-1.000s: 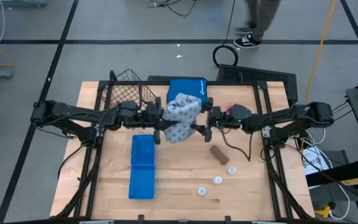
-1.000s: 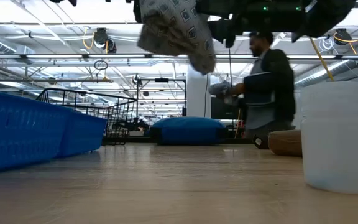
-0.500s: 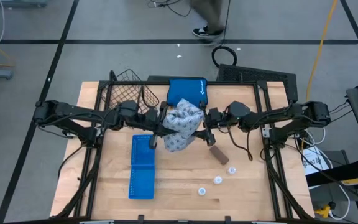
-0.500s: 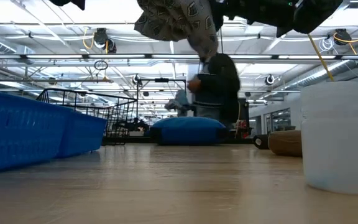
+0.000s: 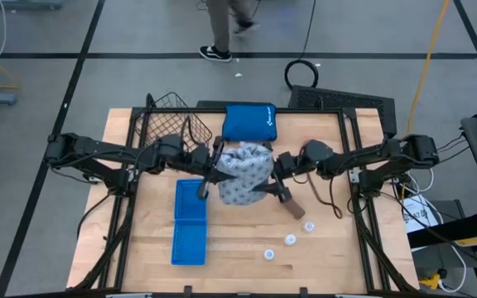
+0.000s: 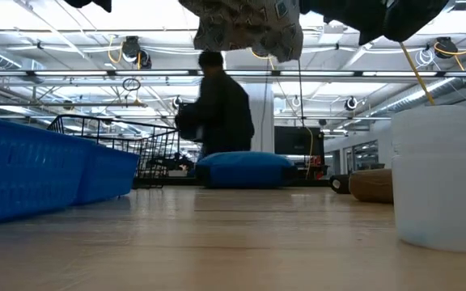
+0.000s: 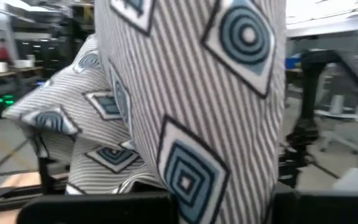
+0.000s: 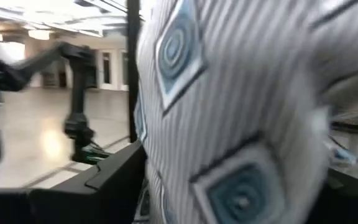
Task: Pick & place medical supplies in basket/bin
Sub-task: Put the folded gray patient gown into the black wire basket
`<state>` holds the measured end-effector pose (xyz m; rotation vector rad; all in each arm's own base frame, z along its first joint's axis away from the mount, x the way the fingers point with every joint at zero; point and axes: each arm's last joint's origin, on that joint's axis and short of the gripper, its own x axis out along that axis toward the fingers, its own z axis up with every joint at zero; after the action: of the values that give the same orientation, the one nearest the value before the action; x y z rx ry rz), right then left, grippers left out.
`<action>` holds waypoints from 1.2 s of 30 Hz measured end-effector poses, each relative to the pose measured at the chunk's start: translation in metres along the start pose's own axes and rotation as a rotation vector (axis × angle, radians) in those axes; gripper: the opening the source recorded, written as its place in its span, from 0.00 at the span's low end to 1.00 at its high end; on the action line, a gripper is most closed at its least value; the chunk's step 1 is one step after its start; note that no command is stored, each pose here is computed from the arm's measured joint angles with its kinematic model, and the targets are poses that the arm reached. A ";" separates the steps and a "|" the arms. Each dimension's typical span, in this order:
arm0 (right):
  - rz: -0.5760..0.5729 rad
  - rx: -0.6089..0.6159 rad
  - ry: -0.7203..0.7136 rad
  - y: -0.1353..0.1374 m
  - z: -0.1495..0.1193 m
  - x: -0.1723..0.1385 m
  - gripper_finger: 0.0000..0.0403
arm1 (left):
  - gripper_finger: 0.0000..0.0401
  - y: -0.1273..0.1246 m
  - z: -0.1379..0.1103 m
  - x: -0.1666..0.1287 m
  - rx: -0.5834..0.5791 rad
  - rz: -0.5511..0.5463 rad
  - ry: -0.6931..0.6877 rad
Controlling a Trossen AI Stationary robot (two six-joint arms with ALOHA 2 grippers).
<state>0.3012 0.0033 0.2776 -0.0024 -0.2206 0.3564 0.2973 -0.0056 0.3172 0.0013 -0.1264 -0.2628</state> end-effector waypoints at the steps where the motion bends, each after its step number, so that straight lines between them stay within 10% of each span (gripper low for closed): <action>1: -0.016 -0.002 0.001 0.000 -0.001 0.001 0.70 | 0.11 0.000 0.000 0.000 0.006 0.008 0.002; 13: -0.074 0.051 0.011 -0.006 -0.004 0.015 0.63 | 0.11 0.004 -0.007 0.004 0.006 0.059 0.016; 21: 0.009 0.067 0.007 -0.005 -0.002 0.014 0.10 | 0.17 0.005 -0.006 0.003 0.004 0.099 0.014; 36: 0.082 0.022 0.092 0.002 0.041 -0.017 0.10 | 0.44 -0.004 0.048 -0.048 -0.036 0.275 -0.041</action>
<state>0.2760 -0.0017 0.3137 -0.0062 -0.1258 0.4397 0.2440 0.0033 0.3589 -0.0572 -0.1607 0.0099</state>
